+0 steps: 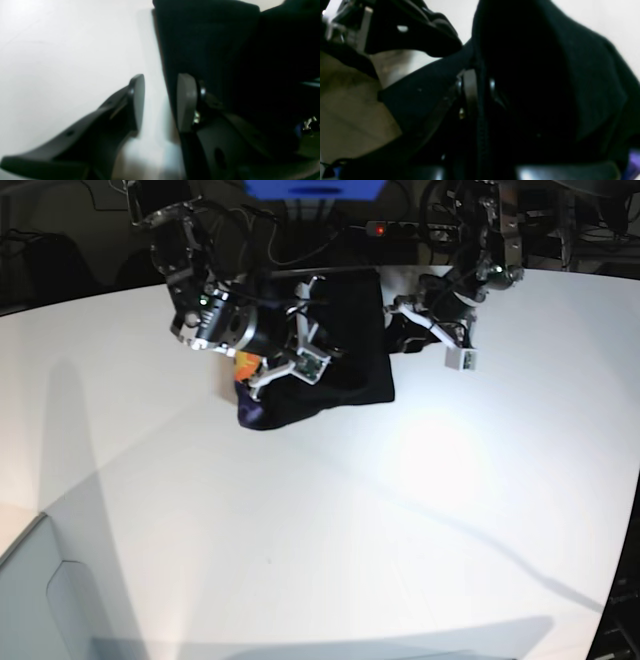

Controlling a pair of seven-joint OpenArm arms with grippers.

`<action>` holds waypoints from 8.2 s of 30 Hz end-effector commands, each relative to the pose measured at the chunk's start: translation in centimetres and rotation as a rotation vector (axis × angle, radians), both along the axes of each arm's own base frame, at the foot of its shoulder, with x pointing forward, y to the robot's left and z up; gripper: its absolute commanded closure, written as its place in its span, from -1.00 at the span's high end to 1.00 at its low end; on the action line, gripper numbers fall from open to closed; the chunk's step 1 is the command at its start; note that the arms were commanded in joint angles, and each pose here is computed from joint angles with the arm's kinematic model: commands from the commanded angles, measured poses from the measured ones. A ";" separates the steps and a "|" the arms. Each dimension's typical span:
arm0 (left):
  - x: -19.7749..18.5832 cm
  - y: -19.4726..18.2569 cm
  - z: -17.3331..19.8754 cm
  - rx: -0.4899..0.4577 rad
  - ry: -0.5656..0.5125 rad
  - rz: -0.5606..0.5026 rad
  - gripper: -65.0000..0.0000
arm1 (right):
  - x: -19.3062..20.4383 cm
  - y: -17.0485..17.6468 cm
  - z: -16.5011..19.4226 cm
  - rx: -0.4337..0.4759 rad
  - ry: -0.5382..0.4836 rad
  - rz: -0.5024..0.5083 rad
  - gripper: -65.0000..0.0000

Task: Fold the T-shirt properly
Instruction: 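Press the right gripper's held end onto the folded bundle, then hold the bundle's end with the right gripper while the left gripper lifts away, then lower the left gripper and grasp the bundle's edge opposite the right gripper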

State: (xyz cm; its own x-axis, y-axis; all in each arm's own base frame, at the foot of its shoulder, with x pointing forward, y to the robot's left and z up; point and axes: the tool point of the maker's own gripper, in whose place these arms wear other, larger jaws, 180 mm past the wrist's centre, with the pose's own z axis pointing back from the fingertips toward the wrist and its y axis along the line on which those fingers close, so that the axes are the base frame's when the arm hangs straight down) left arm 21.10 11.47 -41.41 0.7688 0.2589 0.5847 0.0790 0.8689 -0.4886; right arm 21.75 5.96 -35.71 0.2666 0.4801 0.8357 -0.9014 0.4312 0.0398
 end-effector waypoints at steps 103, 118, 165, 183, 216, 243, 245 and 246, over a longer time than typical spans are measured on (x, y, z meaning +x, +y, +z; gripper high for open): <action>-6.2 17.9 6.5 0.321 -0.063 0.411 -0.32 | -7.2 5.0 4.8 0.192 -0.035 0.187 -0.99; -6.7 16.0 8.0 0.329 -0.086 0.360 -0.32 | -5.7 1.2 3.8 0.150 -0.021 0.045 -0.97; -9.0 -3.9 3.4 -0.159 0.078 -0.008 -0.62 | -1.8 -4.7 2.9 0.072 -0.051 -0.146 -0.50; -9.9 -6.2 6.8 -0.167 0.024 -0.153 -1.00 | -1.9 -4.7 1.4 0.064 -0.008 -0.151 -0.50; -10.1 -4.0 5.9 -0.100 0.043 -0.167 0.17 | -1.8 -4.7 1.8 0.073 -0.014 -0.154 -0.44; -2.6 7.6 11.6 -0.052 -0.210 0.159 0.16 | -3.7 -11.1 -3.1 0.028 0.115 -0.333 -0.29; -1.4 7.6 12.2 -0.061 -0.245 0.164 0.16 | -3.5 -11.1 -2.8 0.033 0.104 -0.335 -0.28; -1.0 7.5 12.4 -0.069 -0.259 0.167 0.16 | -3.4 -11.1 -2.5 0.034 0.095 -0.335 -0.27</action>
